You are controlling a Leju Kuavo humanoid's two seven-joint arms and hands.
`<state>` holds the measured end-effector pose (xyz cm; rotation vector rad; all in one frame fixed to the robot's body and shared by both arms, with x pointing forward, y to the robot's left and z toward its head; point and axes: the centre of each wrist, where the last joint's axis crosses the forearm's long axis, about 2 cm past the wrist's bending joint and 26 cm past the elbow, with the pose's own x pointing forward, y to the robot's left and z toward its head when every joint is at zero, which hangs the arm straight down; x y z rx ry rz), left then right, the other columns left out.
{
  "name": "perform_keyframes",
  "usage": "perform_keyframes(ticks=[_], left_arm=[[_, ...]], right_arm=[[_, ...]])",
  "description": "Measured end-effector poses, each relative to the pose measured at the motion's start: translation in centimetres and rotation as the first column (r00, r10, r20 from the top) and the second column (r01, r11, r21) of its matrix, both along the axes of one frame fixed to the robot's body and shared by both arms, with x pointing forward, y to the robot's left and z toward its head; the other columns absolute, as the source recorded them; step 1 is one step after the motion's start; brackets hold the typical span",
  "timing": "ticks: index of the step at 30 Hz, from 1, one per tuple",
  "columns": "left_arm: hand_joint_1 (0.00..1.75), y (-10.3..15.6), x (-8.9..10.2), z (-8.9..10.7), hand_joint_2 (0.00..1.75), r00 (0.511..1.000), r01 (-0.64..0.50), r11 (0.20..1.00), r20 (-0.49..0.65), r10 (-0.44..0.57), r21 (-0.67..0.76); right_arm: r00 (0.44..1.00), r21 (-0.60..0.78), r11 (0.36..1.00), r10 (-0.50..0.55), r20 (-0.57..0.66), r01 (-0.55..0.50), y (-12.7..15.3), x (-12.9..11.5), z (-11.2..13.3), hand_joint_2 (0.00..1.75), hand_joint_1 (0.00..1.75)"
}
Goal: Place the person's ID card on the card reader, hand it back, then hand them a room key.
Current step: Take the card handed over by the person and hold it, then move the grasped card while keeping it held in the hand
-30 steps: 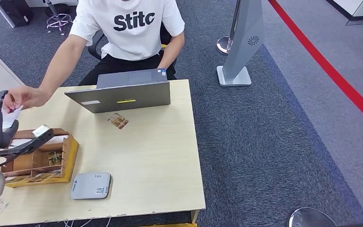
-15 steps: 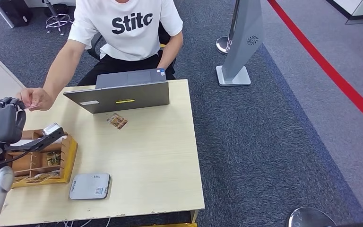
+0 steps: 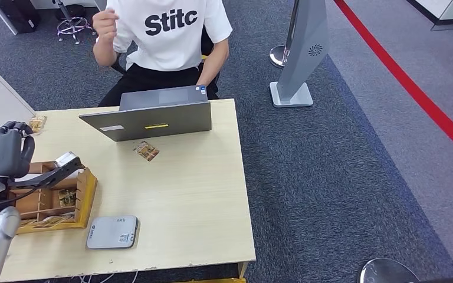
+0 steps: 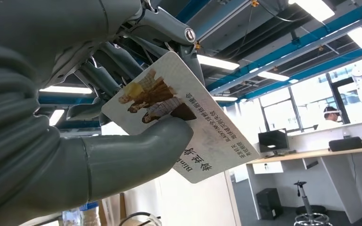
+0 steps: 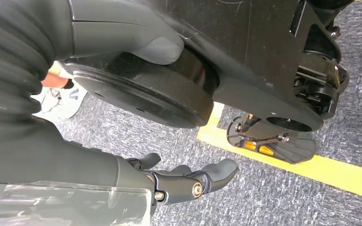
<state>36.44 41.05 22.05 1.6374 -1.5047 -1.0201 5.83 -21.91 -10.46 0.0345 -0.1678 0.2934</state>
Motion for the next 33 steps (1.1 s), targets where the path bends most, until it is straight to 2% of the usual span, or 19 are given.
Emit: perform_keyframes(ticks=[4,7,10,15,18,21,25,33], left_arm=[[1.75,-0.7,-0.3,-0.4,1.75,1.0,0.009,1.0,0.02,-0.009,-0.029],[1.75,-2.3,-1.8,-1.5,1.75,0.996,0.062,0.996,0.06,-0.059,-0.06],[1.75,-5.1,-4.7,-3.8,1.75,0.985,0.144,0.983,0.108,-0.132,-0.114],[1.75,-10.2,-11.3,-7.9,1.75,0.97,0.231,0.941,0.133,-0.203,-0.248],[1.75,-12.0,-14.5,-9.3,1.75,0.969,0.244,0.921,0.119,-0.218,-0.302],[1.75,-12.9,-16.5,-10.1,1.75,0.971,0.238,0.904,0.101,-0.216,-0.355],[1.75,-13.4,-17.8,-10.7,1.75,0.977,0.211,0.888,0.069,-0.201,-0.409],[1.75,-13.7,-18.3,-11.1,1.75,0.981,0.191,0.881,0.045,-0.19,-0.433]], right_arm=[[1.0,-0.004,1.0,-0.002,-0.001,0.002,0.0,0.0,0.0,1.75,0.0],[1.0,-0.007,1.0,-0.008,-0.001,0.008,0.0,0.0,0.0,1.75,0.0],[1.0,-0.009,1.0,-0.023,-0.001,0.023,0.0,0.0,0.0,1.75,0.0],[0.999,-0.008,0.999,-0.051,-0.002,0.051,0.1,-0.3,0.0,1.75,0.0],[0.998,-0.006,0.998,-0.065,-0.002,0.065,0.1,-0.4,0.0,1.75,0.0],[0.997,-0.006,0.997,-0.076,-0.003,0.076,0.1,-0.5,-0.1,1.75,0.0],[0.997,-0.006,0.997,-0.077,-0.002,0.077,0.1,-0.5,-0.1,1.75,0.0],[0.997,-0.006,0.997,-0.077,-0.002,0.077,0.0,-0.5,-0.1,1.75,0.0]])
